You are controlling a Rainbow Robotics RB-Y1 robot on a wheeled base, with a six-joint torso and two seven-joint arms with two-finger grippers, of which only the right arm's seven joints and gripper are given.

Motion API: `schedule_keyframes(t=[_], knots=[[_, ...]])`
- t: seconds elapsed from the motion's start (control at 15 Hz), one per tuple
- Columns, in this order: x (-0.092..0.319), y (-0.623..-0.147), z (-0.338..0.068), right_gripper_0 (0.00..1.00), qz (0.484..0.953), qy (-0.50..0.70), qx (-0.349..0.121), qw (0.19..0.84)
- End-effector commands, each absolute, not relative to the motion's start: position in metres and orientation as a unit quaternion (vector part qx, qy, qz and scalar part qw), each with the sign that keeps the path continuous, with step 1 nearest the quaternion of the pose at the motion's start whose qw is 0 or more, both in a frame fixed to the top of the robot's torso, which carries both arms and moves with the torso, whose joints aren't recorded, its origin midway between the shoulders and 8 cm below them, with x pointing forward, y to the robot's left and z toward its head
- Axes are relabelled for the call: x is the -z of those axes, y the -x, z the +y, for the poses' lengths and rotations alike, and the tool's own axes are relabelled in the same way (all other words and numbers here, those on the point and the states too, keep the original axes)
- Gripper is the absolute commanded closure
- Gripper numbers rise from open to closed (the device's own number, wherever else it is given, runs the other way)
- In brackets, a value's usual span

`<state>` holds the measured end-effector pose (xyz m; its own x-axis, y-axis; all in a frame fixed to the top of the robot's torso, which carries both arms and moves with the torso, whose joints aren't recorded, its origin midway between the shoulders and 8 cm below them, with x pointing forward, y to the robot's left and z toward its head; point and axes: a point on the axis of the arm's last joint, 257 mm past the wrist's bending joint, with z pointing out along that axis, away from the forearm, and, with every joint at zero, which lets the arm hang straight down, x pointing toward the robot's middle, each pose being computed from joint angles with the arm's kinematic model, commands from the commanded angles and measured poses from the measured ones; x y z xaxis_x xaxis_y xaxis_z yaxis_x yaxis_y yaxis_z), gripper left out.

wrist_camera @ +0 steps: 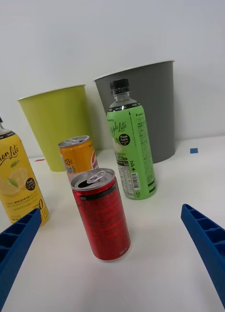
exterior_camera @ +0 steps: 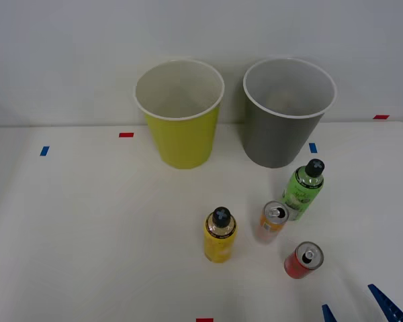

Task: Put cans in the gray bin, plastic bottles in the light green bin

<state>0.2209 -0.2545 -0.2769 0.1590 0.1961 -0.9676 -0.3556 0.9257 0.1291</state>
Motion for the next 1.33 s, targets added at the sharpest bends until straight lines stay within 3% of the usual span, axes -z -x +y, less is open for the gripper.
schedule_keyframes(t=[0.07,0.53,0.73,0.93,1.2,1.33], knots=[[0.277,-0.221,-0.254,0.0,0.622,0.064,-0.182,0.759],[0.288,-0.222,-0.251,0.0,0.631,0.056,-0.186,0.751],[0.275,-0.215,-0.25,0.0,0.602,-0.011,-0.219,0.768],[0.264,-0.217,-0.26,0.0,0.586,0.037,-0.134,0.798],[0.273,-0.222,-0.265,0.0,0.598,0.088,-0.079,0.793],[0.282,-0.227,-0.262,0.0,0.612,0.107,-0.078,0.78]])
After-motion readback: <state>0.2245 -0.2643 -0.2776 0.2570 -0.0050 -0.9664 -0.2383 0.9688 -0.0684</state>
